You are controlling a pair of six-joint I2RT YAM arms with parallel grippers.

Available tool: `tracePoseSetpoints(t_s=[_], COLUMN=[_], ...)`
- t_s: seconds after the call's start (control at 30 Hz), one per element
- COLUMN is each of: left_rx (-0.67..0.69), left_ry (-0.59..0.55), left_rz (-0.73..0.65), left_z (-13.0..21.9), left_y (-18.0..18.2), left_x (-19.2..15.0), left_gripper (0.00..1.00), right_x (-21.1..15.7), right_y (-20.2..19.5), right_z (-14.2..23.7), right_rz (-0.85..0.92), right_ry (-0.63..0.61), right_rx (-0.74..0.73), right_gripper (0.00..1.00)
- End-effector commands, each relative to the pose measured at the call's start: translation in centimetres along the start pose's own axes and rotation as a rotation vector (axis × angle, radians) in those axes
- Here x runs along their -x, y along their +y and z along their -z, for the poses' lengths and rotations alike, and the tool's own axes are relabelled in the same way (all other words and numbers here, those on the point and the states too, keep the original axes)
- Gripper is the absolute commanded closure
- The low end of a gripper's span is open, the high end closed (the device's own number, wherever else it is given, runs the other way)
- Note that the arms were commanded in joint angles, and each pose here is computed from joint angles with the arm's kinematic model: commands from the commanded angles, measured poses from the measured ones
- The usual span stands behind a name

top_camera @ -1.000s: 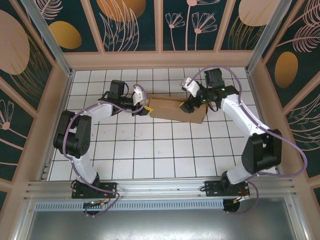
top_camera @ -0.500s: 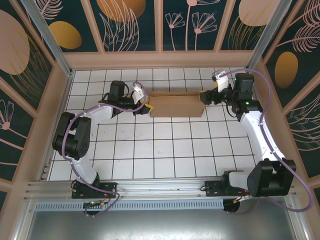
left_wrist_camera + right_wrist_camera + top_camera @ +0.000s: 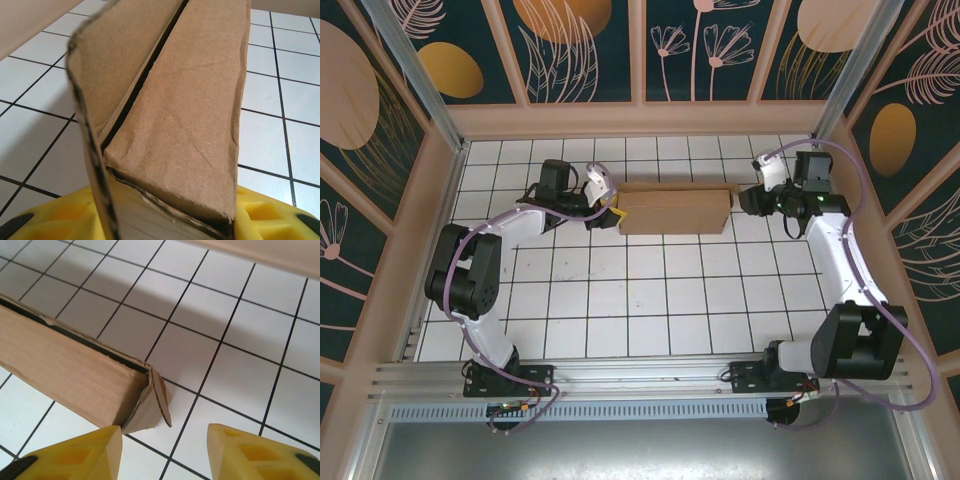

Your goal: Fold the paper box

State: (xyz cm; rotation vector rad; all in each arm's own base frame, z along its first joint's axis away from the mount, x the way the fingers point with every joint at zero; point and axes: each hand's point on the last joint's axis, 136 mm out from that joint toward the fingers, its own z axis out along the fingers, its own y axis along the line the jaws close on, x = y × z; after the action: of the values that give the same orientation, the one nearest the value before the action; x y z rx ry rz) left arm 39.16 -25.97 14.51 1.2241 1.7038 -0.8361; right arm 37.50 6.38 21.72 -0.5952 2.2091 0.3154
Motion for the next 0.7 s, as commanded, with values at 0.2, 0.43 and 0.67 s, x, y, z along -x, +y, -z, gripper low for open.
tracePoseSetpoints(t_s=[0.2, 0.43, 0.67], left_rx=[-0.025, -0.031, -0.035], left_ry=[0.028, 0.029, 0.030], left_rz=[0.013, 0.018, 0.023], left_z=[-0.4, -0.4, -0.6], left_y=[-0.2, -0.4, -0.3], left_x=[-0.8, -1.0, -1.0], left_gripper=[0.54, 0.54, 0.54], right_x=[1.5, 1.1, 0.5], right_y=[-0.8, -0.2, -0.2], right_z=[-1.3, -2.3, -3.3], right_rz=[0.013, 0.004, -0.029], right_ry=[0.017, 0.054, 0.099], right_rx=[0.039, 0.109, 0.141], right_gripper=[0.65, 0.55, 0.68])
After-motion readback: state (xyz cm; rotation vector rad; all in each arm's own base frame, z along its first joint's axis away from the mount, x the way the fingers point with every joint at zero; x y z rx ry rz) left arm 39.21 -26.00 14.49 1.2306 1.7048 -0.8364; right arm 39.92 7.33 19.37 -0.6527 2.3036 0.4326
